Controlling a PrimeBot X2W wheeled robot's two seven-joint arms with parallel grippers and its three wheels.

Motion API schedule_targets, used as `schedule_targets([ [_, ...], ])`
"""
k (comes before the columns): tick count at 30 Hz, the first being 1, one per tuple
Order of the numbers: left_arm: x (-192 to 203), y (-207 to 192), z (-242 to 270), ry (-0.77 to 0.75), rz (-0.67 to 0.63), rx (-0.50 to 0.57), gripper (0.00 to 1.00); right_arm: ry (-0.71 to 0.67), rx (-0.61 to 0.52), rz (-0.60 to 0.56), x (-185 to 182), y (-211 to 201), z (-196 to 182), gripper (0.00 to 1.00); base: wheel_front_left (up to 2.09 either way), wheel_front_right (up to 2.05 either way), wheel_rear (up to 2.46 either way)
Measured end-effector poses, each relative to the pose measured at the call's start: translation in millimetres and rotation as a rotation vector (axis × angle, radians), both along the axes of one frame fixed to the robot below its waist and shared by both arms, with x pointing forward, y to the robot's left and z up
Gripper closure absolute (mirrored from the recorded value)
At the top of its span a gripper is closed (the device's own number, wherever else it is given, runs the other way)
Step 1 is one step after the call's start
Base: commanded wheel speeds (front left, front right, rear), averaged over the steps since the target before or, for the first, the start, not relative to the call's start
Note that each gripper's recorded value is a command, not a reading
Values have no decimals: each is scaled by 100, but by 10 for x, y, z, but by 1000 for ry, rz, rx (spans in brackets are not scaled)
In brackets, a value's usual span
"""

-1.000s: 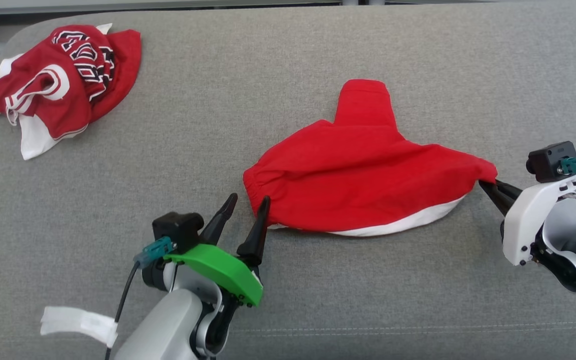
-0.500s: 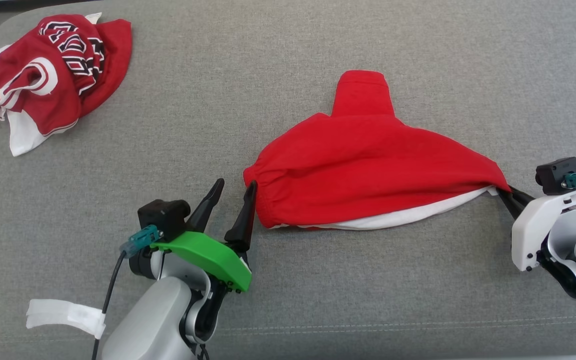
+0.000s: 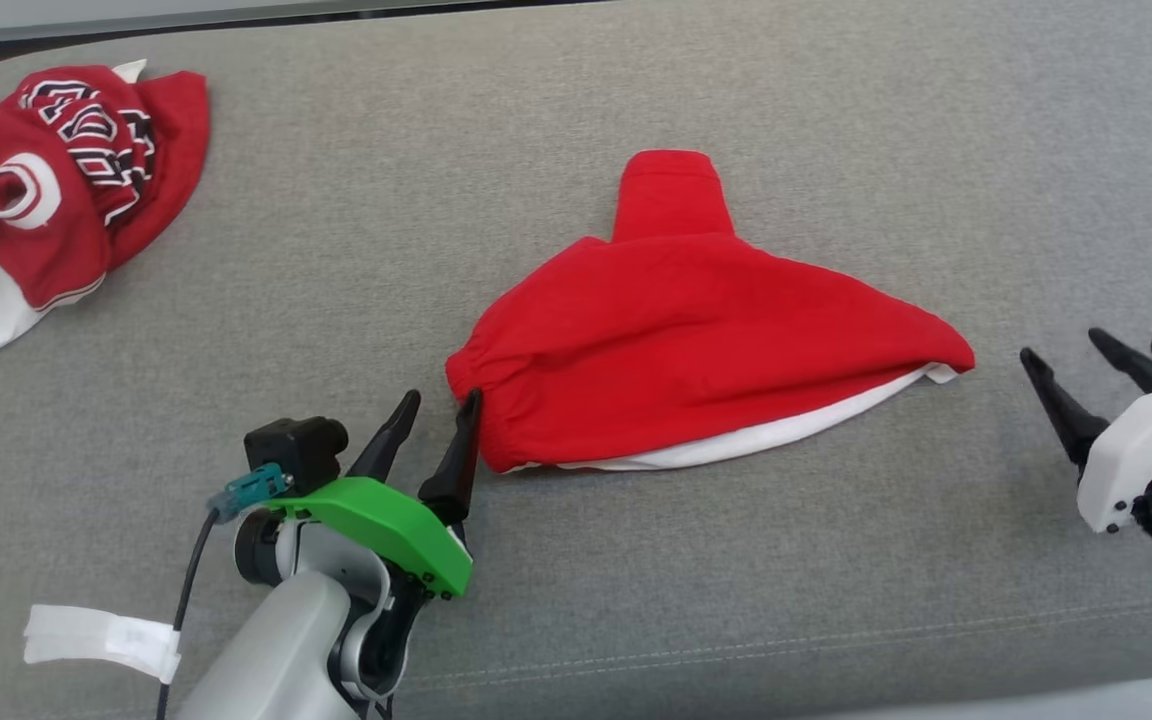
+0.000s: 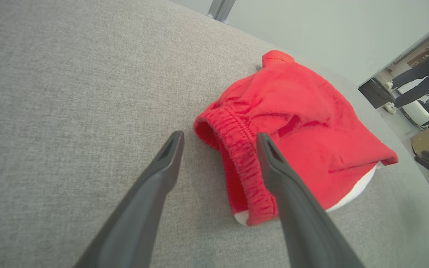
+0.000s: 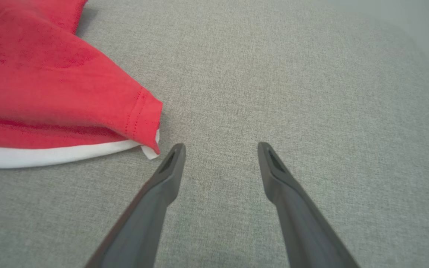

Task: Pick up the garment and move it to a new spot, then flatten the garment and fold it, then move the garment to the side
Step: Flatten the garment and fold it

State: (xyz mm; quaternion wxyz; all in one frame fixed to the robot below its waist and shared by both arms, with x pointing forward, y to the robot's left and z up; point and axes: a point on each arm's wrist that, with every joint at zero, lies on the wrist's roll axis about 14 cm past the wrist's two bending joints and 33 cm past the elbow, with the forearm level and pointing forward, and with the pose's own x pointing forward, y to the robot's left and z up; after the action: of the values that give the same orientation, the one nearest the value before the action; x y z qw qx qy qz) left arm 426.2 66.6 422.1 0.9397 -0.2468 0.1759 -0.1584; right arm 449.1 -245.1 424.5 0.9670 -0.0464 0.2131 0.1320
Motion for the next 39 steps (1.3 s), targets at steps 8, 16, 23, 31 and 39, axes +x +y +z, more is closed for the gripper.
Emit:
schedule_targets([
  [8,49,-191,-102,66,-90,-22,0,-162,53,-66,-50,-175,411,0,0,0,0],
  [16,284,-289,-89,38,-121,11,100,-243,67,-95,-132,-199,609,0,0,0,0],
  [23,594,-297,-54,4,-164,111,100,-242,77,-90,-177,-77,608,0,0,0,0],
  [31,914,-257,-103,-5,-199,219,100,-227,88,-95,-221,2,553,0,0,0,0],
  [39,1069,-82,-132,-10,-229,320,100,-237,102,-101,-224,56,540,0,0,0,0],
])
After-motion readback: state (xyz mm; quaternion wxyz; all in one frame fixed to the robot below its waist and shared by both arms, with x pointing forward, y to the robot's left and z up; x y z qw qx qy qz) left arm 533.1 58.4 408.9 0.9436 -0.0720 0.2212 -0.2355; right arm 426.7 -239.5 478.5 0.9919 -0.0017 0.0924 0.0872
